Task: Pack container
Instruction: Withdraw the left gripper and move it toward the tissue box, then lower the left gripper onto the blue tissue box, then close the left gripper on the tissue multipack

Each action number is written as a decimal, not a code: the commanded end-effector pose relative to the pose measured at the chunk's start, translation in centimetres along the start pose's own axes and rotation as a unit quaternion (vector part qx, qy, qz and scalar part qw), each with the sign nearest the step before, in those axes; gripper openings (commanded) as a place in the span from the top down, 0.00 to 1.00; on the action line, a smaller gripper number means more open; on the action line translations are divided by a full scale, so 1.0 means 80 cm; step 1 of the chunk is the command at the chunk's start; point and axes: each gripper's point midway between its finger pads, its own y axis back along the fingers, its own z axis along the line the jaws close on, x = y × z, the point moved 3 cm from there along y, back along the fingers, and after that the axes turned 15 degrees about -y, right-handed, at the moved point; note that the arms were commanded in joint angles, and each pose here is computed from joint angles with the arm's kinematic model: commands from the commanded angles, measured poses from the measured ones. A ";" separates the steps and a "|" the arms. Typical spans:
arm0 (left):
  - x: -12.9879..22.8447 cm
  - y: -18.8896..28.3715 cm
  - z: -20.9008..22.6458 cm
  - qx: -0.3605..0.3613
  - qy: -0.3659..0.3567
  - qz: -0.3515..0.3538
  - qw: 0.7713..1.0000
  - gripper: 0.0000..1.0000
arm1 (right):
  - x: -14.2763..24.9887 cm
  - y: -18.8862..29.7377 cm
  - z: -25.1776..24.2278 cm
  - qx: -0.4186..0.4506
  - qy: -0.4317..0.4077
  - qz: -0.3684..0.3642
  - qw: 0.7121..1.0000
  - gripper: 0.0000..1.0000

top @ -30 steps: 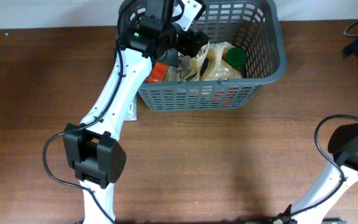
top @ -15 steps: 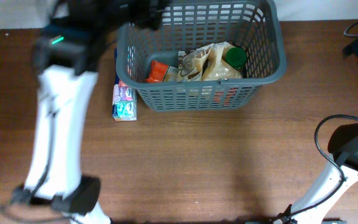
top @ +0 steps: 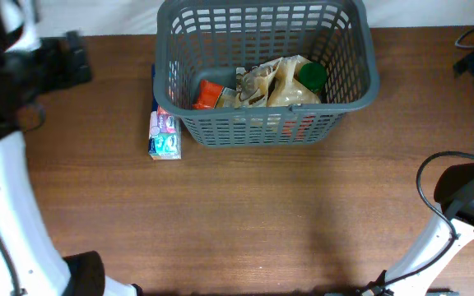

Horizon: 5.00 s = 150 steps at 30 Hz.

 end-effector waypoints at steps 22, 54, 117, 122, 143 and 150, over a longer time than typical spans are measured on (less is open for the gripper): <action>0.194 -0.223 0.003 0.187 0.002 0.168 0.968 0.01 | -0.003 0.008 -0.004 0.002 -0.006 -0.011 1.000 0.01; 0.255 -0.334 -0.123 0.241 -0.117 0.213 0.939 0.01 | -0.003 0.008 -0.004 0.002 -0.006 -0.011 1.000 0.01; 0.267 -0.381 -0.157 0.213 -0.104 0.223 0.946 0.01 | -0.003 0.008 -0.004 0.002 -0.006 -0.011 1.000 0.01; 0.268 -0.382 -0.153 0.200 -0.103 0.227 0.948 0.01 | -0.003 0.008 -0.004 0.002 -0.006 -0.011 1.000 0.01; 0.298 -0.396 -0.155 0.202 -0.099 0.267 0.937 0.01 | -0.003 0.008 -0.004 0.002 -0.006 -0.011 1.000 0.01; 0.297 -0.396 -0.155 0.201 -0.099 0.266 0.937 0.03 | -0.003 0.008 -0.004 0.002 -0.006 -0.011 1.000 0.01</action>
